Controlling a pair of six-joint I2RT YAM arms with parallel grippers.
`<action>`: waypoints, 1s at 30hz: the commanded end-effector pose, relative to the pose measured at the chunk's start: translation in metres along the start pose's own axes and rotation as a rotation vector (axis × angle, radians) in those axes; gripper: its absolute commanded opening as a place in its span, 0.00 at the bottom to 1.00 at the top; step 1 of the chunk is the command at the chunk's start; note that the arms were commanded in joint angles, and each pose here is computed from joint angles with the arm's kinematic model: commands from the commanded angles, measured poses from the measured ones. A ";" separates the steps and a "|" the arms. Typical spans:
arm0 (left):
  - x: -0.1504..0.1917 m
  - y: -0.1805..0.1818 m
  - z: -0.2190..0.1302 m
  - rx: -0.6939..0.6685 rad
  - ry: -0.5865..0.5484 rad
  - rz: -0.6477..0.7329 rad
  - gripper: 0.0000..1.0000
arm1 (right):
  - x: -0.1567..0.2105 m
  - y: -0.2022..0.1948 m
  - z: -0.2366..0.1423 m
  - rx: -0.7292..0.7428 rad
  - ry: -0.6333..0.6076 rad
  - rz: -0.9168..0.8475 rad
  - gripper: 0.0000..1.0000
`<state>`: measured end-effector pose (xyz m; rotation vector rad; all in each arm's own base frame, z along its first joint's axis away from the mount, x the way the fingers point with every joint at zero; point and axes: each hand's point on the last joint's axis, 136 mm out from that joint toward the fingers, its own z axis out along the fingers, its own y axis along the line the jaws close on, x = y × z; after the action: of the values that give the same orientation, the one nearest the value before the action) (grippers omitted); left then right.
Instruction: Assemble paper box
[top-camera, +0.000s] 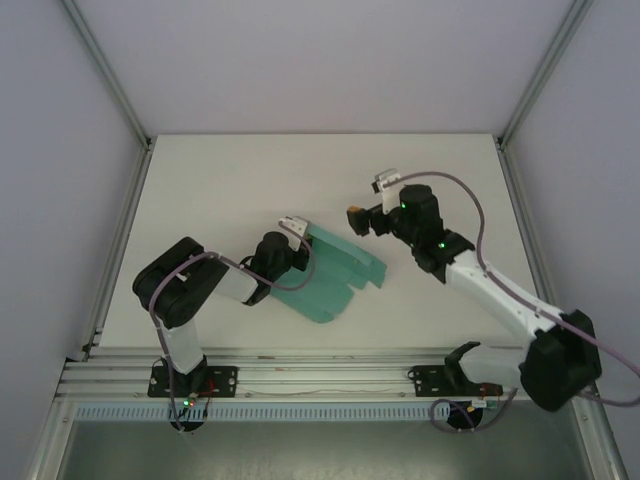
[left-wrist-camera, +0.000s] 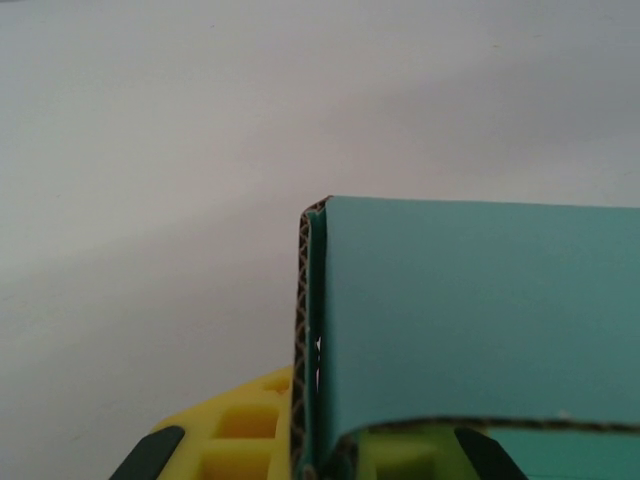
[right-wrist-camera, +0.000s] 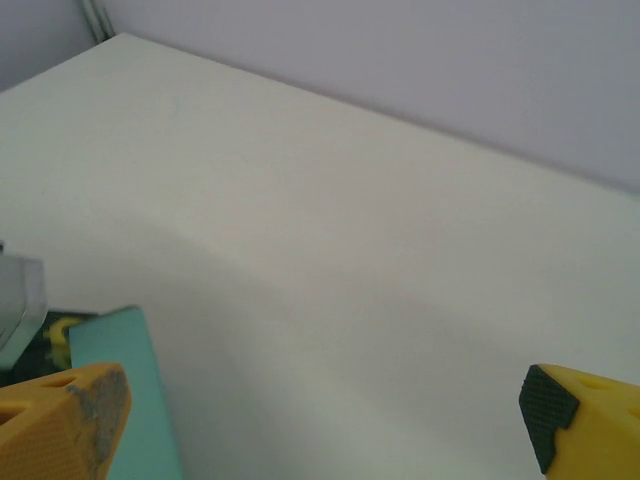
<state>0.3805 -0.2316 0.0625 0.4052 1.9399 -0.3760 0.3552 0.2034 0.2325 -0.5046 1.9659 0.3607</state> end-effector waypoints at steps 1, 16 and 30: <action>0.011 -0.011 0.003 0.047 0.011 0.019 0.00 | 0.019 0.024 0.022 -0.135 0.122 0.172 0.99; 0.023 -0.003 0.001 0.010 -0.001 -0.034 0.04 | 0.085 0.043 0.086 -0.223 0.344 0.156 0.94; 0.030 0.009 -0.016 -0.042 -0.005 -0.070 0.20 | 0.153 0.048 0.084 -0.115 0.518 -0.038 0.94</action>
<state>0.3715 -0.2188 0.0527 0.3235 1.9065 -0.3792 0.3644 0.2732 0.1166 -0.6704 2.2698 0.4922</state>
